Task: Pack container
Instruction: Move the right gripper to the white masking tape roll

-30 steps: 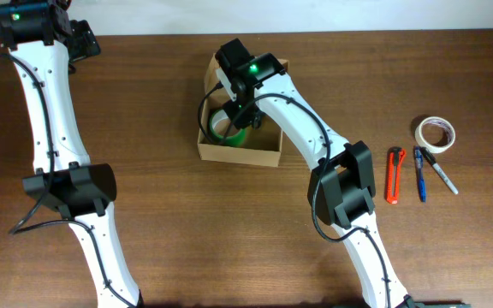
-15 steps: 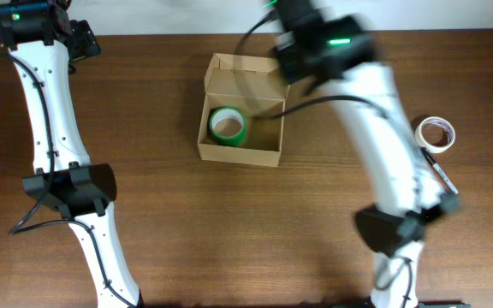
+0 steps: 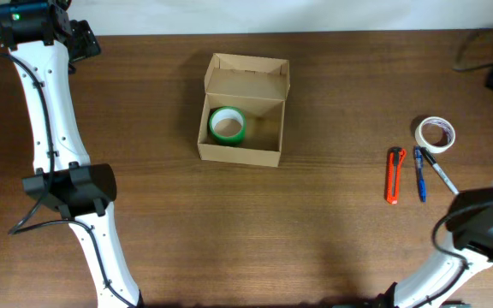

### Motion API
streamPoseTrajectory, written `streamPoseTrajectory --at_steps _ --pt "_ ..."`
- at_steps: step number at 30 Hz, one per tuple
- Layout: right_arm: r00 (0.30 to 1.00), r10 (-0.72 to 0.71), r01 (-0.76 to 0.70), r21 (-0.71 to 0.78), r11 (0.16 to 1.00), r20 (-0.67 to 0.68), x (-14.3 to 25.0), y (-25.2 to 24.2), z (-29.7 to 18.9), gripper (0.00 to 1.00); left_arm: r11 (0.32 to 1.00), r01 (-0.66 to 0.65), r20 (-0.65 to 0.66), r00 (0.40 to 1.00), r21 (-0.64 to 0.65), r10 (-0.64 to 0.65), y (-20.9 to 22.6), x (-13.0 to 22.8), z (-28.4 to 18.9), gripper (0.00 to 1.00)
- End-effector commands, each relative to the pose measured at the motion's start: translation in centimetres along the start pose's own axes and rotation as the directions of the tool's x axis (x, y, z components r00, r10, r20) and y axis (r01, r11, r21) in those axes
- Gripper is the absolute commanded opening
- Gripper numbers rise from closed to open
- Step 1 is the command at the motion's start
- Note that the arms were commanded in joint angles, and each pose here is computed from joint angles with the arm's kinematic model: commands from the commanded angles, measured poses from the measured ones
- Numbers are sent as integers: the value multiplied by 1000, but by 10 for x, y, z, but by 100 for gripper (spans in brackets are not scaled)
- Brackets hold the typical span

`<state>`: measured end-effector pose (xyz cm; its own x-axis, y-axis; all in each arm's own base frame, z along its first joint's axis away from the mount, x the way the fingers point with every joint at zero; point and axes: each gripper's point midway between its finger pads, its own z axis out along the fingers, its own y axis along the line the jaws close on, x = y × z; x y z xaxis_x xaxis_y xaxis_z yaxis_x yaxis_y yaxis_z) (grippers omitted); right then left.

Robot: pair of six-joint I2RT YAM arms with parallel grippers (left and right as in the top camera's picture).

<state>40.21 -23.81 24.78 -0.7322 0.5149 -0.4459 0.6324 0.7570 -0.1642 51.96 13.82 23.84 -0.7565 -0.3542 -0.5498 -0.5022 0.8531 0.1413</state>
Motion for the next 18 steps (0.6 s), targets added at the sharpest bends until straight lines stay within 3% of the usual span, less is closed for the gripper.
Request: streamPoseTrajectory --at_steps 1,9,18 --pt "987 83 -90 -40 995 -140 30 -4 48 55 1000 12 -12 1000 1 -12 0 2 7 100" --pt "957 72 -94 -63 994 -281 94 12 132 57 1000 12 -12 1000 1 -12 0 2 7 100" --pt "949 69 -111 -121 986 -308 132 29 173 57 1000 12 -12 1000 1 -12 0 2 7 100"
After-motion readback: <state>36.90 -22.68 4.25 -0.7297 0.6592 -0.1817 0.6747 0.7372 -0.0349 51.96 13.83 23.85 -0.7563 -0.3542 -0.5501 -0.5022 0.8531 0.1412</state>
